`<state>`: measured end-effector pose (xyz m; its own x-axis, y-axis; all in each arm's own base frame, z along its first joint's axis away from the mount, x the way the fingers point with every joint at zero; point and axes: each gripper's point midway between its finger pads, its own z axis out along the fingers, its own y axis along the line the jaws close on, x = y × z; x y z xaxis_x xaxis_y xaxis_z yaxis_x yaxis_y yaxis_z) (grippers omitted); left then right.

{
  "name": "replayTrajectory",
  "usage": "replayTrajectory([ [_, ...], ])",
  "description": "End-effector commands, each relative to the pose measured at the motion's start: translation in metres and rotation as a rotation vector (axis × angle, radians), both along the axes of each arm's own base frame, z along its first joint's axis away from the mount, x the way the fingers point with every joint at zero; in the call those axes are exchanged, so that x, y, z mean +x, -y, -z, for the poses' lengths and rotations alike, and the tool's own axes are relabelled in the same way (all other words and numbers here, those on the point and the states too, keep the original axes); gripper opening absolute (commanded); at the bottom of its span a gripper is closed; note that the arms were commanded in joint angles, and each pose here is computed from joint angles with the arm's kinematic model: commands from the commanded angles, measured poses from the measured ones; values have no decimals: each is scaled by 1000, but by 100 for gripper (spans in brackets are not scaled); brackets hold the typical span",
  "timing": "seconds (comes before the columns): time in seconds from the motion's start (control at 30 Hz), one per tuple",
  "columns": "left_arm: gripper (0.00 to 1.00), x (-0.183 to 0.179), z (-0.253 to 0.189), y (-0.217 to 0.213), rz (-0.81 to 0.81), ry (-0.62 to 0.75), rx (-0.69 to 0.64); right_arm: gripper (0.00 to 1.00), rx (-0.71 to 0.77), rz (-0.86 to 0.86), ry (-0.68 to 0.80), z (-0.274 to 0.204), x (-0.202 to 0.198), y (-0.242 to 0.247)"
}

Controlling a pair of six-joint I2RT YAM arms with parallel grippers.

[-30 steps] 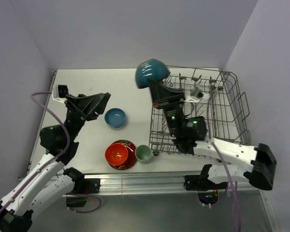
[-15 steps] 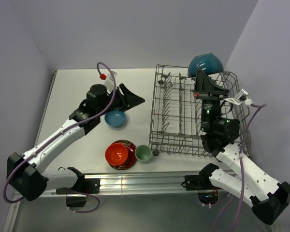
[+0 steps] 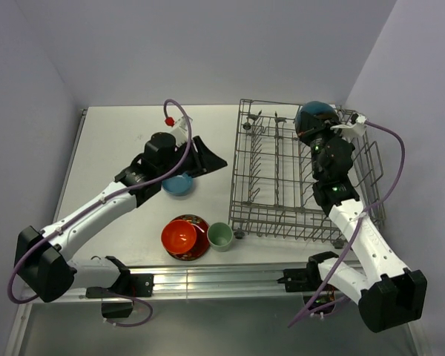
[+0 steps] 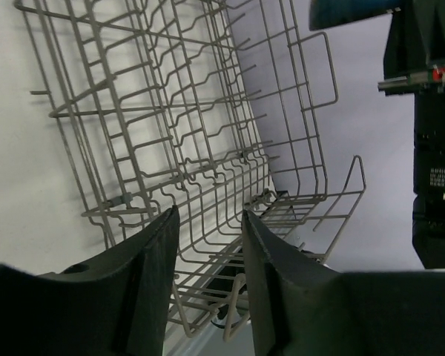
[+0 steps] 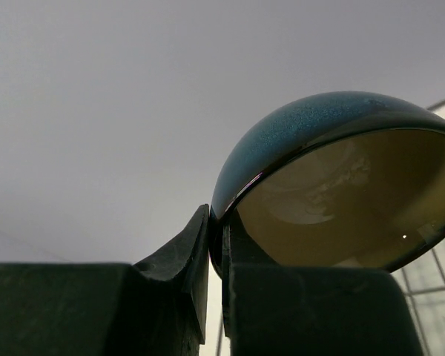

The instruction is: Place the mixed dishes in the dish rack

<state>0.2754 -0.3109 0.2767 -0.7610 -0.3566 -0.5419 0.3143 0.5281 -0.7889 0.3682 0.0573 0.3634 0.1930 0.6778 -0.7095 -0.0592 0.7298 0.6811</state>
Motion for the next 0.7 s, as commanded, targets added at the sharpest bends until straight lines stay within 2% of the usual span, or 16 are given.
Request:
replayTrajectory([
  [0.0, 43, -8, -9, 19, 62, 48, -35, 0, 30, -23, 146, -67, -9, 5],
  [0.33, 31, -20, 3, 40, 107, 30, -48, 0, -58, 14, 19, -28, 19, 28],
  [0.6, 13, -25, 6, 40, 116, 22, -67, 0, -69, 39, -42, 2, 32, 40],
  [0.67, 6, -29, 5, 41, 124, 24, -74, 0, -71, 41, -51, 6, 35, 40],
])
